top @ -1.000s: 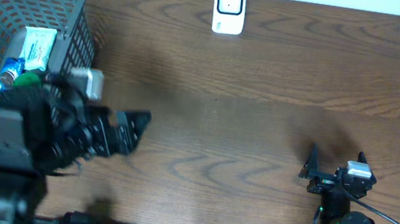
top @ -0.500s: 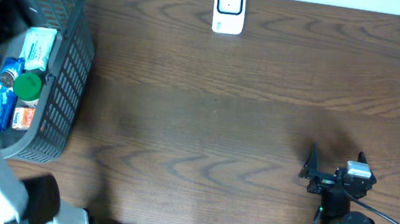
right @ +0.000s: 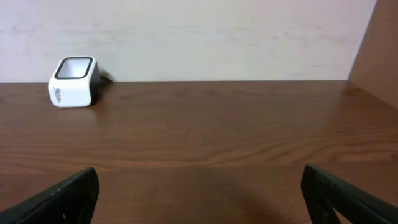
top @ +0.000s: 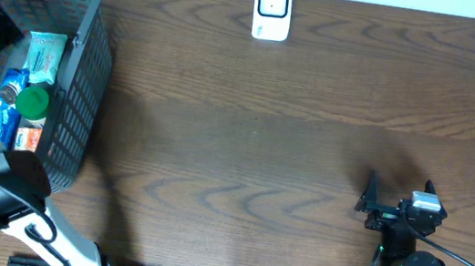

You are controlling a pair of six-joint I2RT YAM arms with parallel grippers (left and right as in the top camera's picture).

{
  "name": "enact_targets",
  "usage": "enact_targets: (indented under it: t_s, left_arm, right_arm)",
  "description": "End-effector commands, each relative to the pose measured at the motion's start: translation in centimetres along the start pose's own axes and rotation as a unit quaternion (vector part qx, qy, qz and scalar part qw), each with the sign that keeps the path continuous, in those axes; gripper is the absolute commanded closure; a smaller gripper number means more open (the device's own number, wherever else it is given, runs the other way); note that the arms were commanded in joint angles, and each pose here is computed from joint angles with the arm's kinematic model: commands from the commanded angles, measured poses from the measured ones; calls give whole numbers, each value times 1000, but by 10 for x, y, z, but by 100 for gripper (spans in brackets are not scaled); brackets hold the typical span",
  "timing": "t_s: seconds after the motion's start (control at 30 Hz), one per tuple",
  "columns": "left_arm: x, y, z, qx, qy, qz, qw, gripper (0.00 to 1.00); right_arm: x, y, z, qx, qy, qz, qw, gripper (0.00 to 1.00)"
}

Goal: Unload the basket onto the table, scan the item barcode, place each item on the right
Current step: 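Reach the left gripper into the basket and grasp the green-lidded jar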

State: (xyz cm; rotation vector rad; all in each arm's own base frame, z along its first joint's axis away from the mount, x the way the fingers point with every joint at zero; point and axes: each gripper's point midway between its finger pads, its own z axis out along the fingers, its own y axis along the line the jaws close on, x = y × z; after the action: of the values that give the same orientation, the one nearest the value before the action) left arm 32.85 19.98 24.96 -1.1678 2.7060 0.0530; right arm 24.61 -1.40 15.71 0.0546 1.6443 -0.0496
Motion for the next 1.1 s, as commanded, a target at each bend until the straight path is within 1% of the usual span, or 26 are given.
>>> enact_targets:
  t_s: [0.0, 0.27, 0.37, 0.43, 0.5, 0.53, 0.7, 0.83, 1.07]
  left_arm:
    - [15, 5, 17, -16, 42, 12, 999, 2]
    - [27, 8, 66, -28, 84, 4, 996, 2]
    - [27, 11, 85, -36, 87, 5, 996, 2]
    - [27, 18, 96, -58, 84, 8, 995, 2]
    - [28, 23, 105, -68, 84, 29, 994, 2]
    - [28, 23, 110, -67, 86, 44, 993, 2]
    - [33, 23, 138, -64, 88, 67, 992, 2]
    - [39, 17, 157, -43, 91, 78, 992, 2]
    - [54, 16, 185, -35, 100, 80, 991, 2]
  right_arm:
    - [0, 3, 0, -6, -1, -6, 1000, 1]
    - [0, 3, 0, -6, -1, -6, 1000, 1]
    - [0, 3, 0, -6, -1, -6, 1000, 1]
    - [0, 3, 0, -6, -1, -6, 1000, 1]
    - [0, 3, 0, -6, -1, -6, 1000, 1]
    - [0, 3, 0, -6, -1, -6, 1000, 1]
    - [0, 3, 0, -6, -1, -6, 1000, 1]
    - [0, 3, 0, -6, -1, -6, 1000, 1]
    - [0, 3, 0, -6, -1, -6, 1000, 1]
